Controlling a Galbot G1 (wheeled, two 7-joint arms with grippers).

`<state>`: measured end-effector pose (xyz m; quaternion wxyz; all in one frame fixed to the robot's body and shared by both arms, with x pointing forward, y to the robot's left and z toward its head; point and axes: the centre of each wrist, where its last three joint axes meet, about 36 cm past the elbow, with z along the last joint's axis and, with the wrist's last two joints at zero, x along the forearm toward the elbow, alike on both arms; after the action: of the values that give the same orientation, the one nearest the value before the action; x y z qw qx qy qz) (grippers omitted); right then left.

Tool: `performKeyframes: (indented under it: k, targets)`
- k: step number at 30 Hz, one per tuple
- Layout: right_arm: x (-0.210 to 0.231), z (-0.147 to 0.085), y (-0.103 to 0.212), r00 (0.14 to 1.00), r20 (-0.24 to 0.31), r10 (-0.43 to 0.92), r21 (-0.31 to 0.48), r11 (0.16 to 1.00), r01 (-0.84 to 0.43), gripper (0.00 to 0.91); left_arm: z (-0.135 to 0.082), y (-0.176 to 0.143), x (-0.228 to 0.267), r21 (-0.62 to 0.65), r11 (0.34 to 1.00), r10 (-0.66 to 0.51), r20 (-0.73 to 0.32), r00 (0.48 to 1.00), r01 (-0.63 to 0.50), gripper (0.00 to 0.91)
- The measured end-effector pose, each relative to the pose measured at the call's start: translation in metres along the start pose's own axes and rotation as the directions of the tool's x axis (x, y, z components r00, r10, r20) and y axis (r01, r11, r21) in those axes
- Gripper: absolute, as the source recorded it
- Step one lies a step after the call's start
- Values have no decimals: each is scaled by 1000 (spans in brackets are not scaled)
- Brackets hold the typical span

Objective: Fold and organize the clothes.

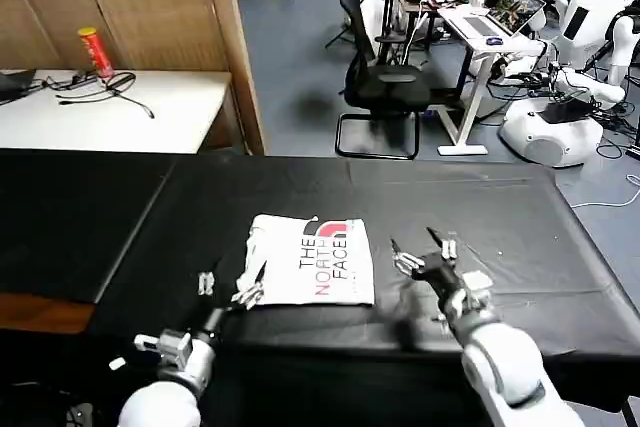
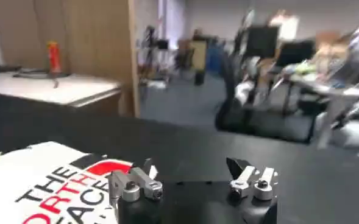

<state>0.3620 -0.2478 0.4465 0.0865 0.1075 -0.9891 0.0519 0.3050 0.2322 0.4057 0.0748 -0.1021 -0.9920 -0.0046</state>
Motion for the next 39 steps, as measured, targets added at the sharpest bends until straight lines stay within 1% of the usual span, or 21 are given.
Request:
performKeyframes:
  k: [5, 9, 12, 14, 16, 18, 24, 27, 33, 39]
  targets:
    - [43, 21, 15, 994, 66, 90, 34, 995, -93, 878, -1, -3, 14, -14, 1000, -25, -17, 1000, 24, 878]
    - [77, 36, 24, 982, 123, 143, 42, 988, -149, 878, 1, -8, 34, -20, 999, -42, -27, 999, 42, 878]
    - [100, 44, 28, 973, 142, 179, 30, 982, -185, 878, 3, -12, 52, -23, 998, -54, -50, 997, 53, 878]
    - [114, 48, 31, 969, 138, 204, 19, 978, -208, 878, 4, -14, 63, -23, 998, -60, -66, 996, 58, 878]
    - [128, 52, 35, 966, 118, 229, 12, 973, -232, 878, 6, -16, 74, -19, 997, -70, -86, 994, 68, 878]
    - [139, 54, 39, 965, 87, 247, 6, 969, -248, 878, 8, -17, 83, -16, 996, -89, -108, 990, 88, 878]
    - [170, 54, 57, 957, -42, 286, -39, 957, -288, 878, 8, -18, 106, 3, 991, -130, -169, 977, 133, 878]
    - [185, 51, 67, 949, -92, 303, -66, 949, -309, 878, 5, -15, 115, 15, 990, -136, -207, 969, 142, 878]
    - [205, 49, 75, 928, -158, 336, -85, 932, -352, 878, -4, -9, 121, 1, 987, -156, -241, 958, 161, 878]
    - [211, 50, 77, 925, -181, 335, -84, 932, -353, 878, -5, -2, 122, -14, 987, -157, -248, 956, 159, 878]
